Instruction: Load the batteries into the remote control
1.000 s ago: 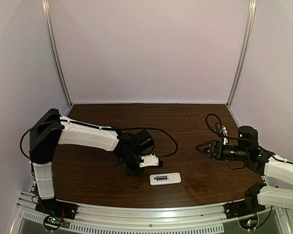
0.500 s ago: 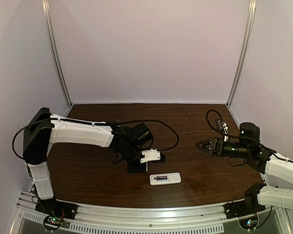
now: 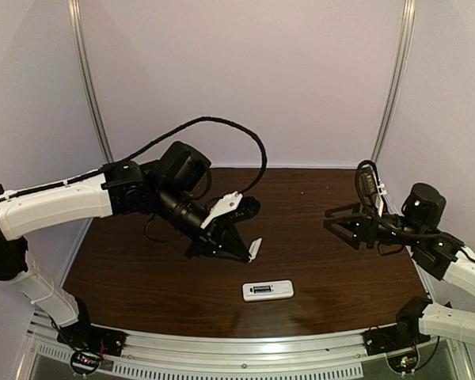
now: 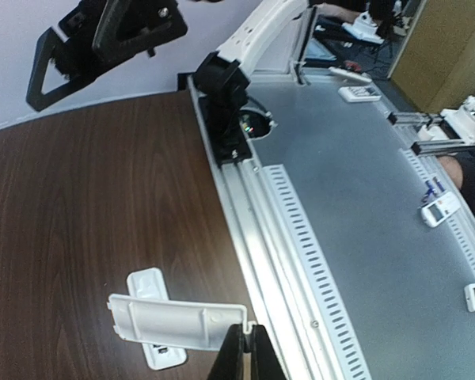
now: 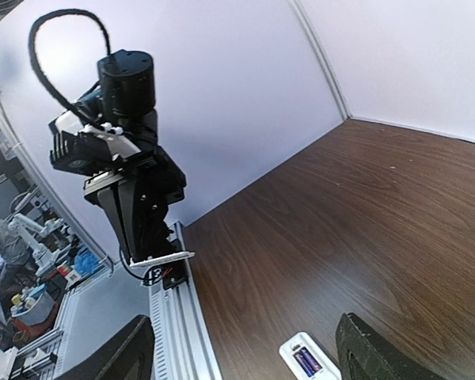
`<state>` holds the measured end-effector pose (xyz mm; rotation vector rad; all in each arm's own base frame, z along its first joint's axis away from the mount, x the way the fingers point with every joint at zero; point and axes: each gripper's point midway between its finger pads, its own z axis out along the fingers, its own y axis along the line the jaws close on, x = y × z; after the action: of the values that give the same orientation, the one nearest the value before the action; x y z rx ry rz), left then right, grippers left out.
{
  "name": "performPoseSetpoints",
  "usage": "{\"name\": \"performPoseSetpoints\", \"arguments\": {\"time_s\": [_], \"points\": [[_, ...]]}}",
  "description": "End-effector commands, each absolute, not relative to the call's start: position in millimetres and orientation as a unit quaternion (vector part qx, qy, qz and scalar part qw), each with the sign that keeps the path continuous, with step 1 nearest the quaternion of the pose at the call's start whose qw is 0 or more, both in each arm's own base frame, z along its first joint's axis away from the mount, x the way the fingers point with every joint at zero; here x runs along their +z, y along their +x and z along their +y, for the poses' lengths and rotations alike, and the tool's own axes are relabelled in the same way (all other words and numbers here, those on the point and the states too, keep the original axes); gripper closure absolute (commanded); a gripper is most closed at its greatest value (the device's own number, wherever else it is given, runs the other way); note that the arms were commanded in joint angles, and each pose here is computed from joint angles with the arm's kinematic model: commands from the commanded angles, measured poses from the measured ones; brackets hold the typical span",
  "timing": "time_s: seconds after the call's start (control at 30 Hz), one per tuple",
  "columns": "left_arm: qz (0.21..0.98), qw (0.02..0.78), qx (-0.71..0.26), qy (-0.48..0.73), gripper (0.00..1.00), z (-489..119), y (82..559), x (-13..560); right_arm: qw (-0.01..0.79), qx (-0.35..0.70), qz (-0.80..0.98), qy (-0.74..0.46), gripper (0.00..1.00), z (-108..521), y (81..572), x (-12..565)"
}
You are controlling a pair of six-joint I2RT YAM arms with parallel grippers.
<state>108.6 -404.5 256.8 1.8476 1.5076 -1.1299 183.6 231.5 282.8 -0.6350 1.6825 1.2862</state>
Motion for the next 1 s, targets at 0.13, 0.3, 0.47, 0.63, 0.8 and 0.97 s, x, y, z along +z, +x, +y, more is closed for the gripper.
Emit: {"name": "performPoseSetpoints", "arguments": {"time_s": [0.13,0.3,0.47,0.63,0.8,0.97], "points": [[0.422,0.200,-0.574,0.673,1.00,-381.7,46.4,327.2,0.438,0.564,0.579,-0.393,0.22,276.5,127.3,325.0],[0.397,0.182,-0.595,0.675,1.00,-380.2,32.7,334.3,0.417,0.575,0.541,-0.450,0.27,308.6,99.3,337.1],[0.388,0.157,-0.609,0.673,1.00,-379.0,24.6,331.9,0.407,0.549,0.519,-0.514,0.35,335.6,70.6,345.5],[0.374,0.154,-0.616,0.676,1.00,-379.2,20.0,335.7,0.397,0.534,0.503,-0.551,0.39,351.4,47.9,345.9],[0.359,0.145,-0.622,0.680,1.00,-380.6,12.0,336.6,0.390,0.522,0.502,-0.569,0.39,361.2,41.5,338.8],[0.343,0.143,-0.628,0.684,1.00,-381.1,6.8,340.9,0.394,0.502,0.507,-0.580,0.40,368.9,42.0,330.7]]}}
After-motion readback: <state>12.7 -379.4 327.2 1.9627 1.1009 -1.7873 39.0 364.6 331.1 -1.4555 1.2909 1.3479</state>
